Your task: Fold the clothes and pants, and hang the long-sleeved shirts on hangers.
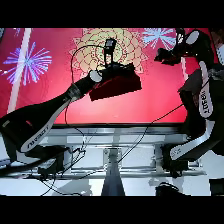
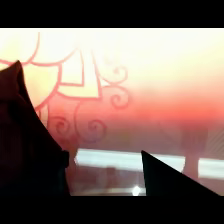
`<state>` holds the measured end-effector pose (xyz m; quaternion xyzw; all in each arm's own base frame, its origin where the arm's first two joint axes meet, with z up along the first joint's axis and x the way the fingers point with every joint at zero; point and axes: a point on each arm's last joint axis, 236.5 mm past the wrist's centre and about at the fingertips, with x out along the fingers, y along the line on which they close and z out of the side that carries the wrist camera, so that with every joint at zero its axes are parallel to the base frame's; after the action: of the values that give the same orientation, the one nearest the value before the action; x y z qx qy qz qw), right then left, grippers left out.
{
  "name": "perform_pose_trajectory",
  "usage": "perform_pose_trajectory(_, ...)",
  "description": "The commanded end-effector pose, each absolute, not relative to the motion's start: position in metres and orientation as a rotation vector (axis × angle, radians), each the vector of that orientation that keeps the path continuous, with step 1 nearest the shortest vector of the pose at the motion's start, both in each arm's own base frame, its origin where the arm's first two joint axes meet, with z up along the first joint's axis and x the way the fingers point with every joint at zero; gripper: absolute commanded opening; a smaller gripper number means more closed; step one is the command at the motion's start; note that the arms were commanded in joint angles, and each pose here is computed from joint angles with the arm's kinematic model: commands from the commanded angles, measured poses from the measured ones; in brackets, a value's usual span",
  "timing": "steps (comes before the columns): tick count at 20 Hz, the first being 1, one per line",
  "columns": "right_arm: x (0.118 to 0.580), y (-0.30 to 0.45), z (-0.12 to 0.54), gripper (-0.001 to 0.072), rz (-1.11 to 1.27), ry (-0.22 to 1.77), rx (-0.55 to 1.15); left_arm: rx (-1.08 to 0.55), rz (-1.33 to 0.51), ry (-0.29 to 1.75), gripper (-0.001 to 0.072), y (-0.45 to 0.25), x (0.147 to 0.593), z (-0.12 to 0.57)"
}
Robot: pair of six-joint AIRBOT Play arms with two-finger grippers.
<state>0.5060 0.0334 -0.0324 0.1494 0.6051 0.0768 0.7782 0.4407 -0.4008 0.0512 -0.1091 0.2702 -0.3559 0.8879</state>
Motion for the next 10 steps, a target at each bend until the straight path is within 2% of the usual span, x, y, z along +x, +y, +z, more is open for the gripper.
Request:
perform_pose_trajectory(1,0.471,0.063,-0.063,0.0510,0.373,1.488,0.435,-0.149,-0.811,0.599,0.0695,-0.384,0.438,0.050)
perform_pose_trajectory(2,0.466,0.083,-0.068,0.0510,0.453,1.506,0.492,-0.112,-0.838,0.629,0.0682,-0.374,0.437,0.044)
perform_pose_trajectory(3,0.465,0.100,-0.073,0.0510,0.503,1.510,0.545,-0.073,-0.862,0.667,0.0565,-0.361,0.435,0.036)
perform_pose_trajectory(4,0.465,0.114,-0.080,0.0511,0.524,1.516,0.582,-0.033,-0.878,0.710,0.0383,-0.346,0.434,0.026)
perform_pose_trajectory(5,0.463,0.127,-0.088,0.0552,0.546,1.522,0.588,0.001,-0.875,0.765,0.0253,-0.325,0.434,0.016)
perform_pose_trajectory(6,0.460,0.140,-0.096,0.0664,0.569,1.534,0.569,0.035,-0.858,0.830,0.0210,-0.300,0.434,0.004)
perform_pose_trajectory(7,0.457,0.151,-0.103,0.0707,0.579,1.548,0.548,0.076,-0.827,0.893,0.0149,-0.272,0.435,-0.008)
perform_pose_trajectory(8,0.456,0.162,-0.109,0.0706,0.584,1.551,0.521,0.130,-0.791,0.958,0.0021,-0.242,0.434,-0.018)
perform_pose_trajectory(10,0.458,0.185,-0.115,0.0706,0.596,1.529,0.480,0.221,-0.684,1.078,0.0009,-0.177,0.431,-0.033)
